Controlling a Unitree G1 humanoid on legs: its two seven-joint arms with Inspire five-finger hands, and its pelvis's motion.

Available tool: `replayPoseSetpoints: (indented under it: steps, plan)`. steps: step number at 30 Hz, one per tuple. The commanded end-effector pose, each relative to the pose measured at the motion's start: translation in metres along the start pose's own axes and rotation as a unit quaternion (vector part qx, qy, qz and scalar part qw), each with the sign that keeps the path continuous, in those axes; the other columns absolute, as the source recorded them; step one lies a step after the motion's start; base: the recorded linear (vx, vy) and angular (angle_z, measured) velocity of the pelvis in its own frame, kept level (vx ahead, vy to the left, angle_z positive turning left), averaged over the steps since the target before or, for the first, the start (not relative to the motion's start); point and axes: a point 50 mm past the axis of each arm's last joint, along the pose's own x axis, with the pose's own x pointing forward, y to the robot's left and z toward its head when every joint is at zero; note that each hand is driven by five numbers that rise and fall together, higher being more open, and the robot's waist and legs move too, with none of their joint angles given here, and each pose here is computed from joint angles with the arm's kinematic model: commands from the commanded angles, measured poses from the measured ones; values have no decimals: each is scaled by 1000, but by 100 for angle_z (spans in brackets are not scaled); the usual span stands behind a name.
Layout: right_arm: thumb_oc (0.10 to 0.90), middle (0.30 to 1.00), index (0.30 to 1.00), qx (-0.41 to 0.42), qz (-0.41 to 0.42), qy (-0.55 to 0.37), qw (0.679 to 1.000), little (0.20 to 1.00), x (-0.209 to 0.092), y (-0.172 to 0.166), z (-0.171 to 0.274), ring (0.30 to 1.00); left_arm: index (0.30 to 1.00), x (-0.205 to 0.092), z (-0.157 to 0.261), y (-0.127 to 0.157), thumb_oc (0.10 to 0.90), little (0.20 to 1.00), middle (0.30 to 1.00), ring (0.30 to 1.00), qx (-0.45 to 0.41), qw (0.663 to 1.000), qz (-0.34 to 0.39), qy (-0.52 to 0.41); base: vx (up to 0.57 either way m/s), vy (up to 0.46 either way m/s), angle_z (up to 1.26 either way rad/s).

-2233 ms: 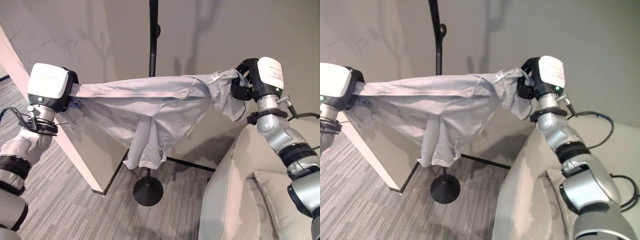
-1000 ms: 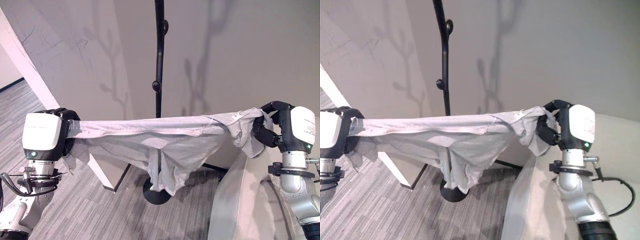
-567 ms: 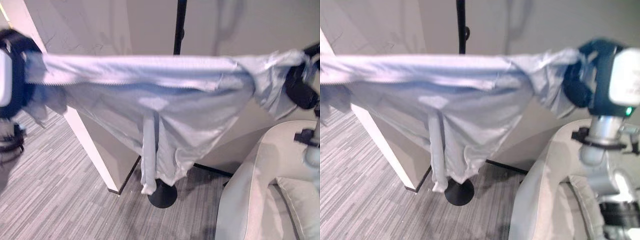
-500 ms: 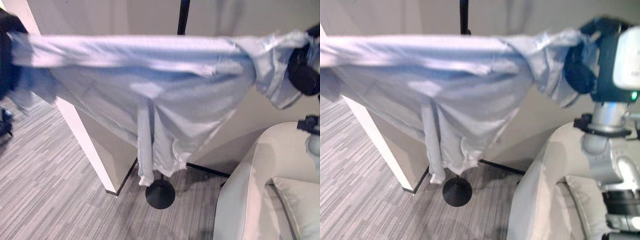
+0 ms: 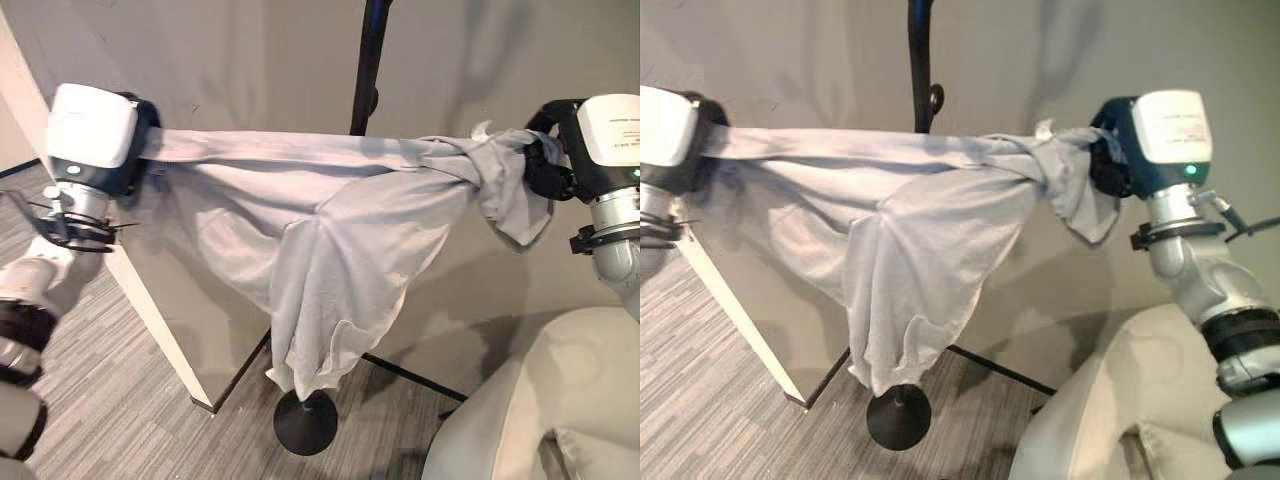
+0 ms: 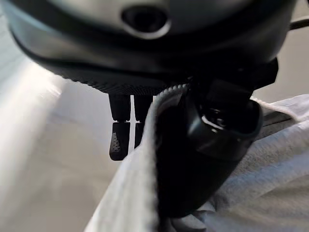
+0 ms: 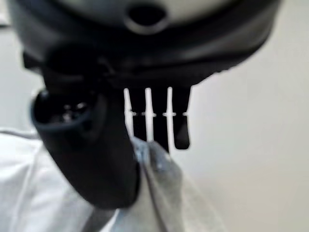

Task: Hang the clothes on the sofa on the clothes rack.

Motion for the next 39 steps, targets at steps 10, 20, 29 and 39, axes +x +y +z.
replayPoseSetpoints:
  steps: [10, 20, 29, 39]
  plan:
    - [400, 300, 300, 210, -27, 83, 974, 300, -91, 27, 27, 300, 300, -170, -35, -61, 400, 300, 300, 300, -75, 940, -109, 315, 98, -45, -14]
    - [400, 300, 300, 457, 153, 143, 864, 300, -164, 126, 138, 300, 900, -187, 114, -98, 800, 900, 900, 900, -471, 782, -53, 404, -22, 10, -4]
    - [400, 300, 300, 523, 263, 109, 804, 300, -186, 143, 187, 300, 900, -208, 151, -107, 800, 900, 900, 900, -702, 509, -29, 497, -14, 2, 1]
    - [800, 900, 900, 560, 302, 133, 760, 900, -198, 141, 166, 900, 900, -299, 169, -132, 800, 900, 900, 900, -679, 333, -73, 650, -4, -3, 3]
